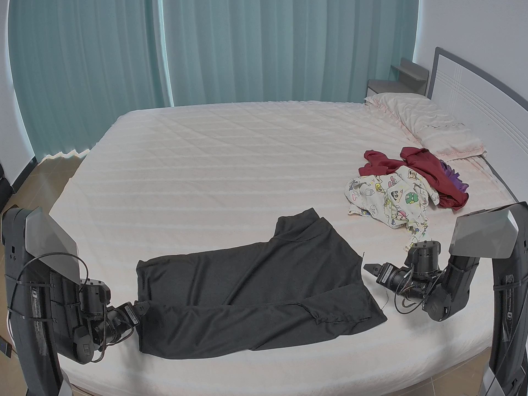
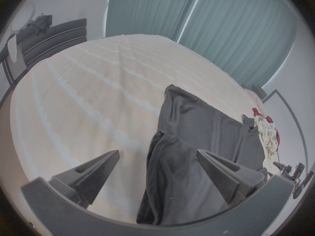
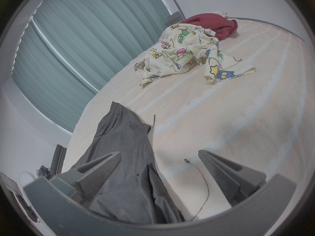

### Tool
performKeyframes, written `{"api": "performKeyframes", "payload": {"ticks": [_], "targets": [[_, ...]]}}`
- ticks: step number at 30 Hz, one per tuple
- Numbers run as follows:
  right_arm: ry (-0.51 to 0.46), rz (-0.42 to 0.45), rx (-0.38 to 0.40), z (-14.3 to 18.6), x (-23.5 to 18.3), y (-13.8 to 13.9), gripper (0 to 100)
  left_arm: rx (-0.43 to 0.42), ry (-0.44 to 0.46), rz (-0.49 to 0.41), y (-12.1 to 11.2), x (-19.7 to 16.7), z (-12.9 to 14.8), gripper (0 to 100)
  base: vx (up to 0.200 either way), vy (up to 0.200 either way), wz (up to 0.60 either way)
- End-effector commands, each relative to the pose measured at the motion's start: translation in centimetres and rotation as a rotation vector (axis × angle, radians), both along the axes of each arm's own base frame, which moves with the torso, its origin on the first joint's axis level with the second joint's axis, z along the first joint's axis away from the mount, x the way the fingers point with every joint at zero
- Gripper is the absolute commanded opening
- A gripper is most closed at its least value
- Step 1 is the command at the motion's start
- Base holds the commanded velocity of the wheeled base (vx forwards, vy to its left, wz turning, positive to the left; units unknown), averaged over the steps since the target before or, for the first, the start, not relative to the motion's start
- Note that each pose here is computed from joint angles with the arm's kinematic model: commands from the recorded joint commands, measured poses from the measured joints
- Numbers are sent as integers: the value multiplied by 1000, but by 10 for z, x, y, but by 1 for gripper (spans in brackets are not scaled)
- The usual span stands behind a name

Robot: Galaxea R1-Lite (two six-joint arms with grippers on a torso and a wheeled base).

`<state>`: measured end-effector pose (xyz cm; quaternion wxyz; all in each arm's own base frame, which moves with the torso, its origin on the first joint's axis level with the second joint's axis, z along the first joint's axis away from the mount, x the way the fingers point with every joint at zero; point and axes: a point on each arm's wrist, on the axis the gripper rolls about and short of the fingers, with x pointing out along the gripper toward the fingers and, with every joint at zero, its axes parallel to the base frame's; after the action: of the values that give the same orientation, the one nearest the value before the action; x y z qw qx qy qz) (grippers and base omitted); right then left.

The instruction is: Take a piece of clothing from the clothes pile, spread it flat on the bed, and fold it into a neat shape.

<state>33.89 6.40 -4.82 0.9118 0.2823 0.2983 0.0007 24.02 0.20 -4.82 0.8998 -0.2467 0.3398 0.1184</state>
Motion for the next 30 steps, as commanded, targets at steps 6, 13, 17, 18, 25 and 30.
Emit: {"api": "performKeyframes", "payload": {"ticks": [6, 13, 17, 18, 25, 30], "targets": [[9, -5, 4, -1, -2, -1, 100, -11, -50, -2, -3, 2, 9, 100, 133, 0, 0], [10, -3, 0, -2, -2, 0, 100, -10, -71, 5, -1, 6, 12, 100, 57, 0, 0], [8, 0, -2, -1, -2, 1, 100, -9, -119, 20, 2, 12, 19, 100, 0, 0, 0], [5, 2, -2, -1, -2, 1, 100, -7, -137, 31, 4, 16, 21, 100, 0, 0, 0], [0, 28, -8, 1, -4, 11, 100, 5, -240, 50, 7, 54, 26, 100, 0, 0, 0], [-1, 38, -10, 2, -5, 15, 100, 2, -190, 54, 11, 92, 19, 100, 0, 0, 0]]}}
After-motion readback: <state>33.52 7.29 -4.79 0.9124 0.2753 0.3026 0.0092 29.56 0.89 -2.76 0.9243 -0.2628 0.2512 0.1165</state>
